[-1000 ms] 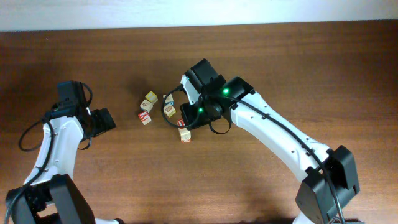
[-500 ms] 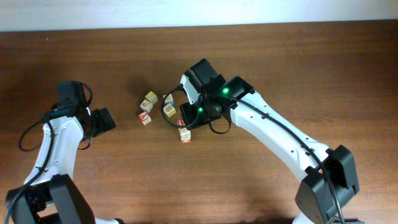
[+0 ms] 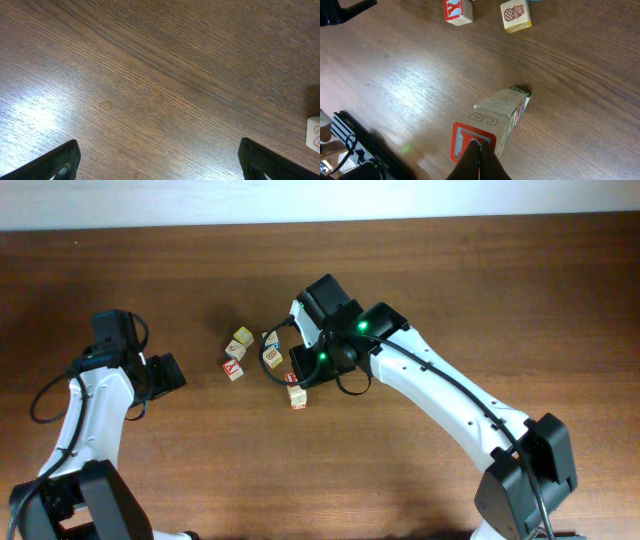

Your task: Rotate 5 blocks

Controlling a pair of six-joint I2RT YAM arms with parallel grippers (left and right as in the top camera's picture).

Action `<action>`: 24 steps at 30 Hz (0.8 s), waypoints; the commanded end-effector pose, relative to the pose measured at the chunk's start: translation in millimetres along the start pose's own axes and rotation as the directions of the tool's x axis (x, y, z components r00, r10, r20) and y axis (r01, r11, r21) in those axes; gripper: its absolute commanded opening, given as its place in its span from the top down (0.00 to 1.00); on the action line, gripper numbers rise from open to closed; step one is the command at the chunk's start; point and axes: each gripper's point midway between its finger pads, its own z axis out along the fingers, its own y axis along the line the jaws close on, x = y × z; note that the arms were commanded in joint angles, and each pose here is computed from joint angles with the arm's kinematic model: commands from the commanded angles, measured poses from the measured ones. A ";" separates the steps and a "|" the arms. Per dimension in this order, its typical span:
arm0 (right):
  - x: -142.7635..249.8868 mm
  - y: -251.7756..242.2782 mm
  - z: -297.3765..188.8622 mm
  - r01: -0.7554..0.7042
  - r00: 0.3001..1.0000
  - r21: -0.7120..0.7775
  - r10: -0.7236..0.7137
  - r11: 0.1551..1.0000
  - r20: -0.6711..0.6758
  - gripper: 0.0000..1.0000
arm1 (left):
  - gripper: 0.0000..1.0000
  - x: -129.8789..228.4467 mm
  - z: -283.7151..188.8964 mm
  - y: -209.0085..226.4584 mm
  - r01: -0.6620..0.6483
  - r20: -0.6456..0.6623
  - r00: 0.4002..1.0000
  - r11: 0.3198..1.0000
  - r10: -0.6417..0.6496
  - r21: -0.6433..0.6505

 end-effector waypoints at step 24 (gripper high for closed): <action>-29.3 24.5 -55.3 0.128 0.990 0.033 -0.130 0.991 0.063 0.95 | 0.01 -8.4 -8.7 1.5 -0.001 0.034 0.999 1.000 0.001 -0.006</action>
